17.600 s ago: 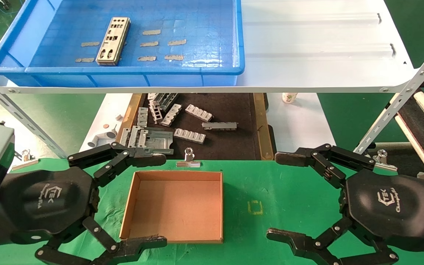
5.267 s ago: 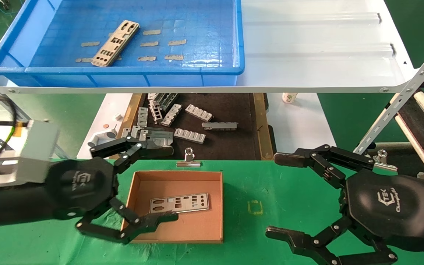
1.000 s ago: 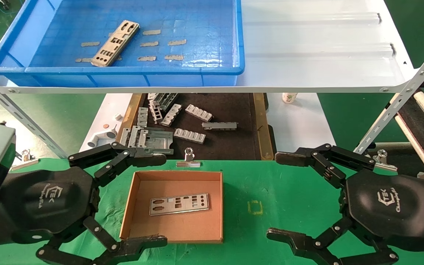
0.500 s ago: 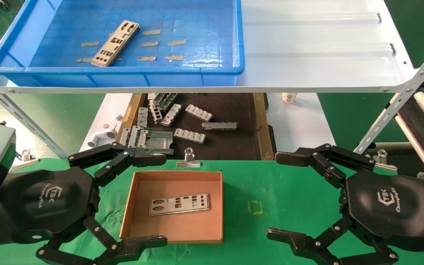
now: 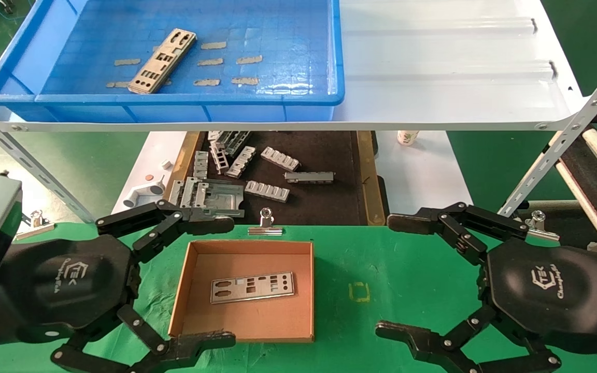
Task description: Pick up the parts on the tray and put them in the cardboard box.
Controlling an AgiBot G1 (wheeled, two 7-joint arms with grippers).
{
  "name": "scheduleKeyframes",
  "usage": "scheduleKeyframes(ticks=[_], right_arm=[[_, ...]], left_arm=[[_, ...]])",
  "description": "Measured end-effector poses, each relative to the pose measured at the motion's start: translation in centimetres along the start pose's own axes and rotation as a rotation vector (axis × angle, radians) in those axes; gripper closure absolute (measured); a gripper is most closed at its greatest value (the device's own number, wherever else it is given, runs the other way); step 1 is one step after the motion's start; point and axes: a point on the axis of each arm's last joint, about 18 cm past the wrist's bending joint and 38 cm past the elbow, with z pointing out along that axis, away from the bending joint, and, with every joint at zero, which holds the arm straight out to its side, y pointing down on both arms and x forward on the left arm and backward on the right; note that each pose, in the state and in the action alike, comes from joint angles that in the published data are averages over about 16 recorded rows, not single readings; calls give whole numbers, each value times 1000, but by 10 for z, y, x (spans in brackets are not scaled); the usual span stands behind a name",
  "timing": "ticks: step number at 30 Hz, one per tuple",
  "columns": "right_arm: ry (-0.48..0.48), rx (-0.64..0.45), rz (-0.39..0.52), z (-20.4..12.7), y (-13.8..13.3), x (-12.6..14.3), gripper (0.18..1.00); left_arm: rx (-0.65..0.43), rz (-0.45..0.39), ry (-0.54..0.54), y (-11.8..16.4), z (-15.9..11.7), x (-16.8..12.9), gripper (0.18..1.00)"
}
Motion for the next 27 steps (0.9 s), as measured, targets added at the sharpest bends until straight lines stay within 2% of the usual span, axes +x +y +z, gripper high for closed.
scheduleKeyframes(ticks=[27], right_arm=[[0, 0, 0, 0, 0, 0, 178]], left_arm=[[0, 0, 0, 0, 0, 0, 184]])
